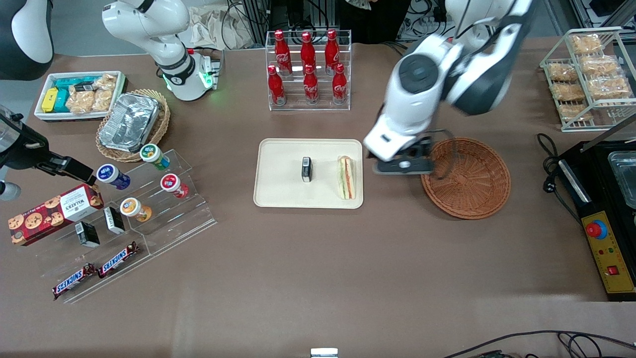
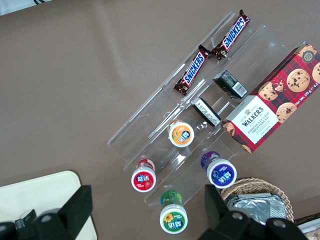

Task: Place sandwich from basket to tray

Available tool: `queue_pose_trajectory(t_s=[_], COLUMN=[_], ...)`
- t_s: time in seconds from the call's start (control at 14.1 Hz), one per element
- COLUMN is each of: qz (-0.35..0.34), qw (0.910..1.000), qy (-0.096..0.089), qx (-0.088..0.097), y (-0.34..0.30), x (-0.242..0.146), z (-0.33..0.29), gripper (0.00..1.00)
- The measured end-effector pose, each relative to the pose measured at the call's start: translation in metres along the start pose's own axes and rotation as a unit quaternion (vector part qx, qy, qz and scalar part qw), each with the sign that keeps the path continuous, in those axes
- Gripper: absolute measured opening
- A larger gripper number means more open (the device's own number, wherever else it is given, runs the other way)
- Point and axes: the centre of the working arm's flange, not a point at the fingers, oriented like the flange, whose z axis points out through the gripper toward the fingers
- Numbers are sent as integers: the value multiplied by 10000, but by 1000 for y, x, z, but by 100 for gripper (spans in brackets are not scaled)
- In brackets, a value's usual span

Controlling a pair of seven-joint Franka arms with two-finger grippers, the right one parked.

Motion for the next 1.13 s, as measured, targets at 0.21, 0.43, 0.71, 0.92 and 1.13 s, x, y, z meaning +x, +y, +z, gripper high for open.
queue_pose_trajectory(t_s=[0.21, 0.43, 0.71, 0.92, 1.13], qz=[-119, -29, 172, 523, 678], qw=[9998, 9996, 9991, 9982, 9977], qy=[127, 280, 386, 211, 44], qx=[-25, -23, 85, 193, 69], y=[-54, -119, -217, -266, -311], x=[21, 44, 54, 44, 26], z=[-19, -35, -62, -75, -93], gripper=[100, 100, 100, 100, 100])
